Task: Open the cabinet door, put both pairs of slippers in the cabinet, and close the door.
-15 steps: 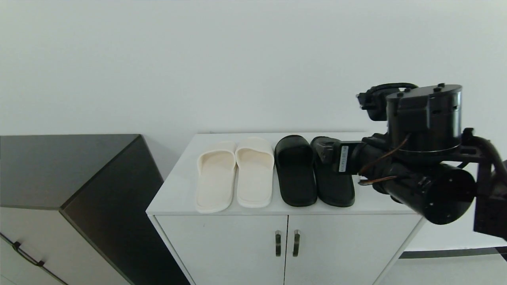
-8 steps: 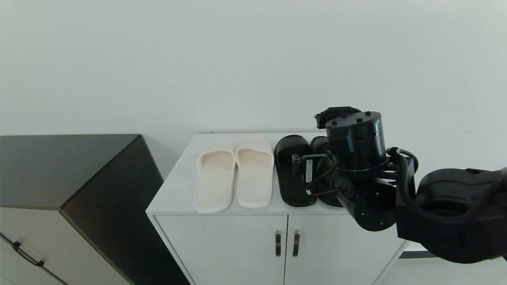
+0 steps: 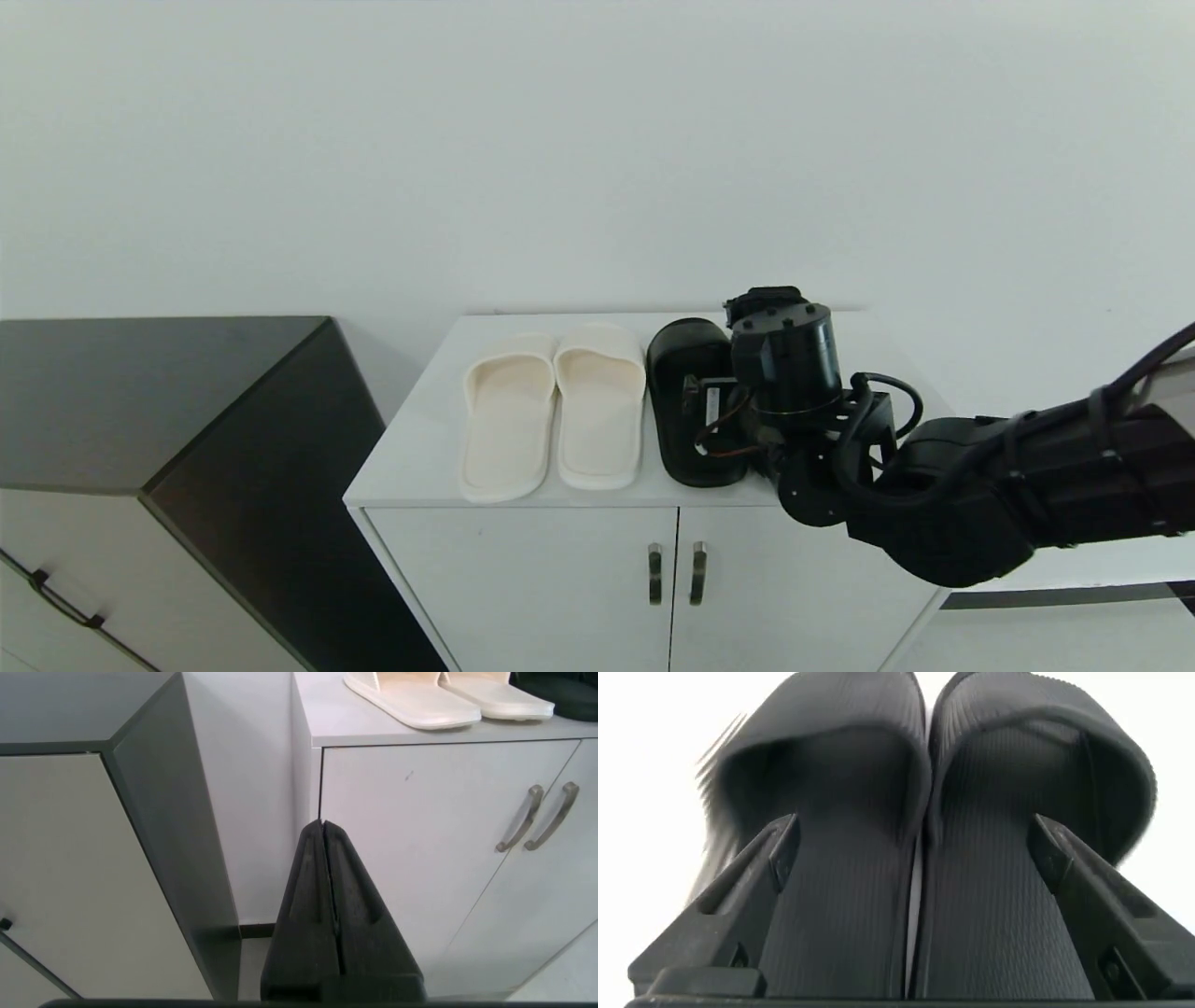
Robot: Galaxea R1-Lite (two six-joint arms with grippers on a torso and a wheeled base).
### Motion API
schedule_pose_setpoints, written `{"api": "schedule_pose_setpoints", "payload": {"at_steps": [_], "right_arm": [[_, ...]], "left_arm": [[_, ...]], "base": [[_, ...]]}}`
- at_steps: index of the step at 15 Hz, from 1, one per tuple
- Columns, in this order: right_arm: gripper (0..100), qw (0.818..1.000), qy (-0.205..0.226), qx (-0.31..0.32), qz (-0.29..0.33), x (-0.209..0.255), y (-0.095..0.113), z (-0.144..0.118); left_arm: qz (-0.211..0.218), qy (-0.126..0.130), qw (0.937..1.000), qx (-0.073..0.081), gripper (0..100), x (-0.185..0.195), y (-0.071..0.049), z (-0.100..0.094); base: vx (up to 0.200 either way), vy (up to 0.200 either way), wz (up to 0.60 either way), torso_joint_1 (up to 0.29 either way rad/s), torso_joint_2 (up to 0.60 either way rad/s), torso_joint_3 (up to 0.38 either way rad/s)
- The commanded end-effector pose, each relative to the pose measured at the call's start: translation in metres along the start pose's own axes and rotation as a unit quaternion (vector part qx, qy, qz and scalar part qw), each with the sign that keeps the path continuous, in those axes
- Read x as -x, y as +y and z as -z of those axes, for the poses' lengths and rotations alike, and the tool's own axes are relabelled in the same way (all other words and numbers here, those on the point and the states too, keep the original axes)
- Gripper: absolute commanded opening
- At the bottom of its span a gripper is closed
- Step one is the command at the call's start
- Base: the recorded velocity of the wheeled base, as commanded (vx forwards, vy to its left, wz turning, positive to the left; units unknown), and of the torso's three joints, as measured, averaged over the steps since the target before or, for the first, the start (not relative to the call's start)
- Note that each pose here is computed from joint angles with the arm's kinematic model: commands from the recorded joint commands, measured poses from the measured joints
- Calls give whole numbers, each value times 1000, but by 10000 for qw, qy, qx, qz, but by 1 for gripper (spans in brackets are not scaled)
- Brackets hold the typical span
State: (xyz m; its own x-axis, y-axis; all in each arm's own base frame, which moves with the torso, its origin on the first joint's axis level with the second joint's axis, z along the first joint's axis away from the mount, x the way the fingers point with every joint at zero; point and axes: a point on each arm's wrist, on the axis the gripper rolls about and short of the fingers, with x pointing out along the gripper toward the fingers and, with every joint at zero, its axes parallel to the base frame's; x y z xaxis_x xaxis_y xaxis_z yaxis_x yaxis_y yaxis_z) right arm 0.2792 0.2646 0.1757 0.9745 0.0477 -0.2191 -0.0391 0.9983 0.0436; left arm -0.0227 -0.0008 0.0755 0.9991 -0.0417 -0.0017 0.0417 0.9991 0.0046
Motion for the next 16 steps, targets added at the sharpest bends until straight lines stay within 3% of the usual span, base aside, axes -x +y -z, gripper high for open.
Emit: {"api": "schedule_pose_setpoints", "payload": {"at_steps": [1, 5, 6, 12, 16], "right_arm": [[100, 9999, 93, 45, 113, -25, 0, 12], [100, 9997, -6, -27, 254, -49, 0, 9], [0, 9996, -40, -23, 269, -53, 1, 8], [0, 9993, -81, -30, 351, -66, 2, 9], [0, 9992, -316, -38, 259, -47, -1, -17]], "left_arm": [[-1, -1, 10000, 0, 0, 0, 0, 0], [-1, -1, 10000, 0, 0, 0, 0, 0], [-1, 7, 10000, 1, 0, 0, 0, 0], [-1, 7, 10000, 8, 0, 0, 0, 0], [-1, 7, 10000, 8, 0, 0, 0, 0]], "base": [[0, 0, 0, 0, 0, 0], [0, 0, 0, 0, 0, 0], [0, 0, 0, 0, 0, 0], [0, 0, 0, 0, 0, 0], [0, 0, 0, 0, 0, 0]]}}
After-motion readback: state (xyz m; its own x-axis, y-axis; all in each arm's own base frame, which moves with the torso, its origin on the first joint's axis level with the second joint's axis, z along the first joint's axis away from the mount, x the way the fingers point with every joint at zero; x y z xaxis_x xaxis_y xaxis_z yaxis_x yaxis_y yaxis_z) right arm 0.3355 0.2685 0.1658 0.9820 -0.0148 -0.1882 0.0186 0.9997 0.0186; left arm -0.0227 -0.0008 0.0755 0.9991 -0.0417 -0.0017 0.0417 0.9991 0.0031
